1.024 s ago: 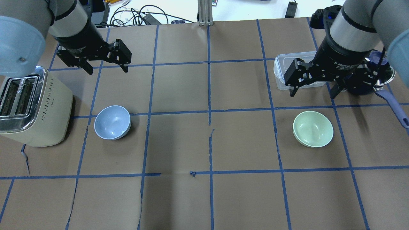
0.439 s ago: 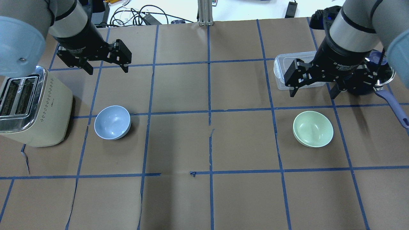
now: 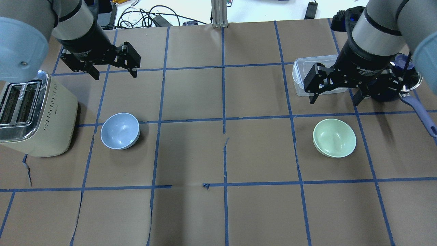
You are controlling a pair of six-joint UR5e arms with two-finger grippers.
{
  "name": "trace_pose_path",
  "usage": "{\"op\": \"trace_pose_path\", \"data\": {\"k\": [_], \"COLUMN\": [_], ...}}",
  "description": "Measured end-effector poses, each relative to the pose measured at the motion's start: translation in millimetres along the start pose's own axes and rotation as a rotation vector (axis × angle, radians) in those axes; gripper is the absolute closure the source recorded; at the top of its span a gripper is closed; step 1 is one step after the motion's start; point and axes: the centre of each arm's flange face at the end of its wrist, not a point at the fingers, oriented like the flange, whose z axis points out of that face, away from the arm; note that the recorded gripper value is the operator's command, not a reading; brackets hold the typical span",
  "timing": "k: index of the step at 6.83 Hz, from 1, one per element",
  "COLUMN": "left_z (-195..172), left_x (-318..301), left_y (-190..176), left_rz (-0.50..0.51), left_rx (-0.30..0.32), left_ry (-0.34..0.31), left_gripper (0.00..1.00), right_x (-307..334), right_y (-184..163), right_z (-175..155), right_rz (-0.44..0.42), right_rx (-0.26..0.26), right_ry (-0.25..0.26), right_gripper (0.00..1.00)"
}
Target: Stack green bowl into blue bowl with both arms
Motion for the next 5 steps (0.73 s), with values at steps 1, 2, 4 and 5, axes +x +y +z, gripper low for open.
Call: {"op": "trace_pose_path", "data": {"k": [1,2,4,5], "left_z": [-0.1,2.2,35.2,67.8], "left_x": [-0.2,-2.6,-44.0,-80.3], "left_y": [-0.7,-1.5,-7.1,-6.4], "left_rz": [0.0,0.02,0.099,0.075], "left_rx": [-0.002,-0.01,-0.066,-0.105], "left_ry": [0.001,0.001,0.004,0.009], "left_gripper": [0.0,0.0,0.0,0.0], "right_x": [0.0,0.0,0.4,0.9], "right_y": [0.1,0.1,-0.6,-1.6], "right_z": [0.0,0.0,-0.2,0.2], "right_rz": [0.0,0.0,0.001,0.002], "right_rx": [0.0,0.0,0.003,0.003], "right_ry": [0.0,0.0,-0.001,-0.002], "right_gripper": [0.0,0.0,0.0,0.0]}}
